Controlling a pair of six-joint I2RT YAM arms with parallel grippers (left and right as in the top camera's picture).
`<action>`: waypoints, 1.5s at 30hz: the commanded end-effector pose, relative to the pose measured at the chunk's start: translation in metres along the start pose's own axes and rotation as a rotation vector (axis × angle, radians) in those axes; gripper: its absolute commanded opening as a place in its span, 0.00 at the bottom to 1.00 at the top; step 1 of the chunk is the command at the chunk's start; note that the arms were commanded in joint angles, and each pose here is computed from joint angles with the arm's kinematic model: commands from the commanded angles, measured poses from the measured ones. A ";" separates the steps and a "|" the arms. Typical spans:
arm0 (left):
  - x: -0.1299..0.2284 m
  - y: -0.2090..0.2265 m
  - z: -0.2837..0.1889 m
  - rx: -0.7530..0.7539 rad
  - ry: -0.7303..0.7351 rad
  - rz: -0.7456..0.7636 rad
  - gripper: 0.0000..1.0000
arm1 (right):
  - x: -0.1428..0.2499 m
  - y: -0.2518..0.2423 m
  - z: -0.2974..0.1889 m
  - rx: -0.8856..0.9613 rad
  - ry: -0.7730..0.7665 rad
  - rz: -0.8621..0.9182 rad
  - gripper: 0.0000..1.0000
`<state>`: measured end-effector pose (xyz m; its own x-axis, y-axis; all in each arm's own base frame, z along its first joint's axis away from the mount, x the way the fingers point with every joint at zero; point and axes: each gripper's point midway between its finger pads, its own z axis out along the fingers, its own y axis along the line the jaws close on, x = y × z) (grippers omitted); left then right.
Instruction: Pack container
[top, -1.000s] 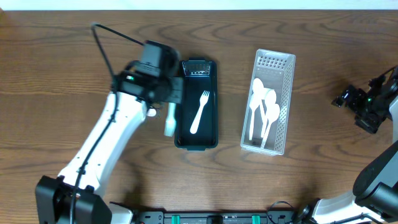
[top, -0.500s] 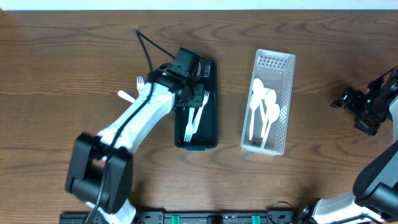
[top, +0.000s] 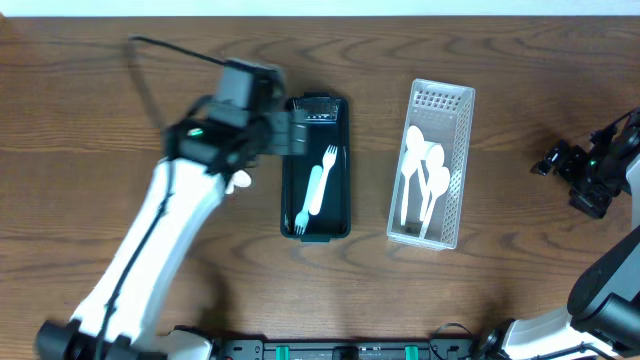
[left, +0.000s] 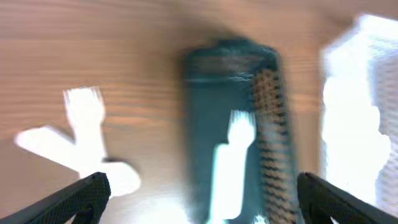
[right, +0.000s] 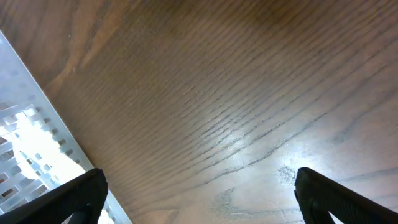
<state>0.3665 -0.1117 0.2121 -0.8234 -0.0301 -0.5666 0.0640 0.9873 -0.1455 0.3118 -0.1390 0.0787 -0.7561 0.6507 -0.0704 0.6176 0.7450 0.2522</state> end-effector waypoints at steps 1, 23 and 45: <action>0.002 0.081 0.003 -0.312 0.007 -0.144 0.99 | -0.001 0.004 -0.001 -0.012 0.000 0.006 0.99; 0.107 0.150 0.148 -0.574 0.327 -1.049 0.64 | 0.003 0.005 -0.001 -0.021 0.016 0.010 0.99; 0.105 0.158 0.165 -0.531 0.313 -1.178 0.15 | 0.003 0.005 -0.001 -0.020 0.016 0.010 0.99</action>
<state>0.3901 0.0142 0.0041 -0.3321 -0.9362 -0.1152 -0.9368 0.3416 -0.0753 0.3098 -0.1354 0.0788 -0.7573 0.6508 -0.0540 0.6182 0.7411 0.2620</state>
